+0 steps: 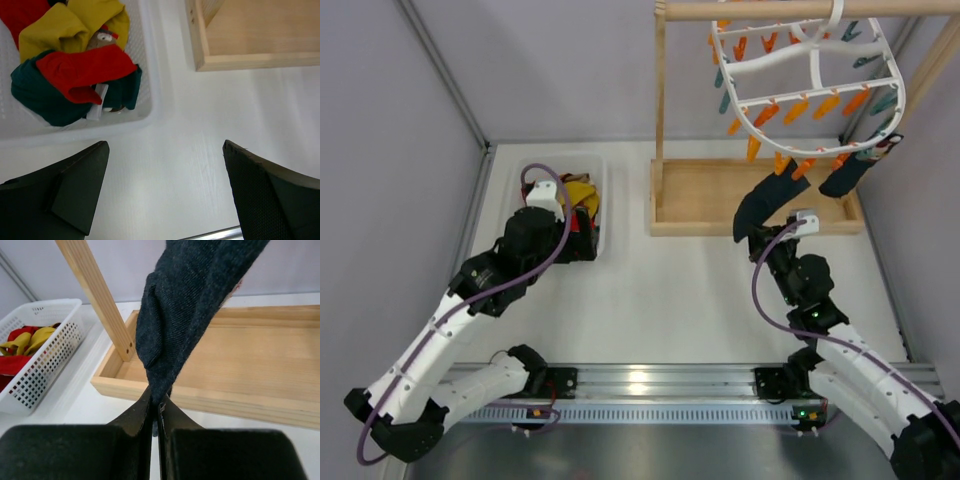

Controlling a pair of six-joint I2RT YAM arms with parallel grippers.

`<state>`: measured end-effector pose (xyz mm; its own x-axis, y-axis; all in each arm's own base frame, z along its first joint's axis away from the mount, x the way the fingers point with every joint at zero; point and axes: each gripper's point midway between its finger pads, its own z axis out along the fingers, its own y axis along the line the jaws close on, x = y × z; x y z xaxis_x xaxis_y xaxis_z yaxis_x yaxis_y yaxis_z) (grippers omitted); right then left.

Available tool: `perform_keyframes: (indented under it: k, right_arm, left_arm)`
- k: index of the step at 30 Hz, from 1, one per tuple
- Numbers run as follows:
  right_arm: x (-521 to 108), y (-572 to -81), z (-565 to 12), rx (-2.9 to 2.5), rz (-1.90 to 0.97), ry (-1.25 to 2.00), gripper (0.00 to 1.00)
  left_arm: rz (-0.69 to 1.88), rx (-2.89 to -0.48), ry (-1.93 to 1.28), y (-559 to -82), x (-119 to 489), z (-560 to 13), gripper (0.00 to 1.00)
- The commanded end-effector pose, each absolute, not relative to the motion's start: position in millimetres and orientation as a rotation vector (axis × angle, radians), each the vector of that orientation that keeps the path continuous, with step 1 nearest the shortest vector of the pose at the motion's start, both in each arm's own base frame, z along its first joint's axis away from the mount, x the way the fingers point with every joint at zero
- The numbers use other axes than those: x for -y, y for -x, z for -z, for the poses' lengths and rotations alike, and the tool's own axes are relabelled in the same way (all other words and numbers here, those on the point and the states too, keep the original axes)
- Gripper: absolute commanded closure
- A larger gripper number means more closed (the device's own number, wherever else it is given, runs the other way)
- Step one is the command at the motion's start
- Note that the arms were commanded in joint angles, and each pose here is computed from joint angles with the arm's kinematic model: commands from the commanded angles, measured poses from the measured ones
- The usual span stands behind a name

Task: Remove the socks clipped to the hanger

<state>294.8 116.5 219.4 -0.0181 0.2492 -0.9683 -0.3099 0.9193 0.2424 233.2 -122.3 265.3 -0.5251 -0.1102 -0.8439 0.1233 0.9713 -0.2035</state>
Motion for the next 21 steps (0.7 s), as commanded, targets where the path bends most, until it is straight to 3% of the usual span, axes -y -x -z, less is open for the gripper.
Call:
perform_keyframes:
  k: [1, 7, 11, 17, 21]
  right_arm:
    - [-122, -297, -249, -1.432, -0.410, -0.059, 1.00]
    - [-166, -296, -262, -1.456, -0.329, -0.029, 1.00]
    - [-188, -294, -277, -1.466, -0.250, -0.052, 1.00]
    - [-219, -293, -286, -1.497, -0.124, 0.000, 1.00]
    - [-243, -296, -285, -1.515, -0.055, 0.075, 1.00]
  left_arm:
    - [0.445, -2.000, -0.002, -248, 151, -321, 0.01]
    - [0.399, -1.880, -0.068, -268, 197, -390, 0.01]
    - [0.486, -1.804, -0.208, -262, 265, -439, 0.01]
    - [0.476, -1.679, -0.267, -274, 299, -497, 0.01]
    - [0.314, -1.642, -0.315, -289, 327, -499, 0.01]
